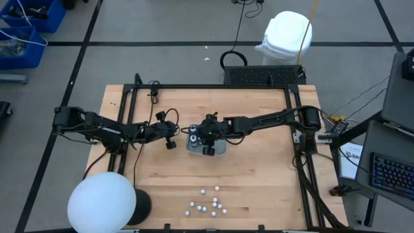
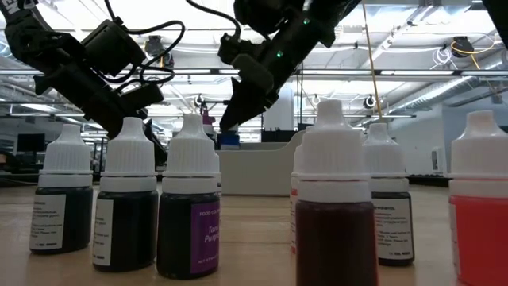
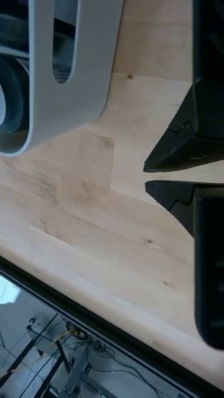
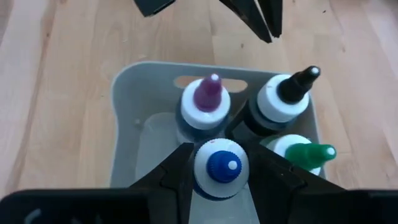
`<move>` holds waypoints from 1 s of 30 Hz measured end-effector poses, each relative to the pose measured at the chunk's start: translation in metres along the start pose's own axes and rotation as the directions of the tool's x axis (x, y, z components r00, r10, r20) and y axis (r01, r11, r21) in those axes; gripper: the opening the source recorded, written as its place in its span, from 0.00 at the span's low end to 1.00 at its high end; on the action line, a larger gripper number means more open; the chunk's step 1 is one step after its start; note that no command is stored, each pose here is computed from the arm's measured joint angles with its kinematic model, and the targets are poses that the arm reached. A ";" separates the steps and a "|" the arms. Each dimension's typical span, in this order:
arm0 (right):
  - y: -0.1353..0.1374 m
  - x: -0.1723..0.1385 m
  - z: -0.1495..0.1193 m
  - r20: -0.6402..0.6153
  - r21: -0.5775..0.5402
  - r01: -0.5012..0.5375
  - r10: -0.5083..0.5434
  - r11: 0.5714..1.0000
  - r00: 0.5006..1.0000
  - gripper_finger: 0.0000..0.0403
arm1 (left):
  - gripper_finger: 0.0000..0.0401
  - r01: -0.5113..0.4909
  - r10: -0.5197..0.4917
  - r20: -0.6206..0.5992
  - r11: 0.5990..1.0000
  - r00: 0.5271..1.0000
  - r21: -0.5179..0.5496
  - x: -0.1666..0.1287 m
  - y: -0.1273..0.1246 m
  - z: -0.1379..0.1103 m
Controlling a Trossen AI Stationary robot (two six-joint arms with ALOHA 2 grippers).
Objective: Pick & Place food coloring
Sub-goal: Put the large blue food coloring bottle into the gray bin, then put the small violet food coloring bottle into the gray bin
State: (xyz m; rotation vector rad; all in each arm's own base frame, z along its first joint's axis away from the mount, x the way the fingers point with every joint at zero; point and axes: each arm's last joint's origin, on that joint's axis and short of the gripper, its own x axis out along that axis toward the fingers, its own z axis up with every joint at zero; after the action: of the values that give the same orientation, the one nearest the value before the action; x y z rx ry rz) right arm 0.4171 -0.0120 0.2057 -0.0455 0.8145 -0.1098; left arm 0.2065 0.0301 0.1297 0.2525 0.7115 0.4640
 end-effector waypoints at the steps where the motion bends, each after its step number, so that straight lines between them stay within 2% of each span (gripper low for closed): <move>1: -0.001 0.002 0.000 0.001 0.000 0.003 -0.003 1.000 1.000 0.29 | 0.10 -0.001 0.001 0.000 1.000 1.000 0.000 0.000 0.000 0.000; 9: -0.002 0.009 -0.004 -0.019 -0.030 0.005 -0.005 1.000 1.000 0.30 | 0.10 -0.003 0.003 0.000 1.000 1.000 -0.001 0.000 0.000 0.000; 15: -0.003 0.009 -0.005 -0.022 -0.013 0.007 -0.007 1.000 1.000 0.38 | 0.10 -0.001 0.001 0.005 1.000 1.000 -0.006 0.000 0.000 0.000; 24: -0.004 0.005 0.008 0.064 -0.010 0.013 -0.013 1.000 0.998 0.50 | 0.10 0.000 0.000 0.005 1.000 1.000 -0.013 0.000 0.000 0.000; 27: -0.005 -0.005 0.014 0.068 -0.009 0.014 -0.013 1.000 0.998 0.55 | 0.10 0.000 0.000 0.004 1.000 1.000 -0.013 0.000 0.000 0.000; 30: -0.006 -0.036 0.028 0.130 0.023 0.007 -0.010 1.000 0.991 0.57 | 0.10 0.000 0.000 0.004 1.000 1.000 -0.013 0.000 0.000 0.000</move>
State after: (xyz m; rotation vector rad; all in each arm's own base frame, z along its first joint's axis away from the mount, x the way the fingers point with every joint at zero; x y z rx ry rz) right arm 0.4124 -0.0139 0.2509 -0.0344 0.6824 -0.1229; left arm 0.2068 0.0301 0.1300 0.2409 0.7045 0.4680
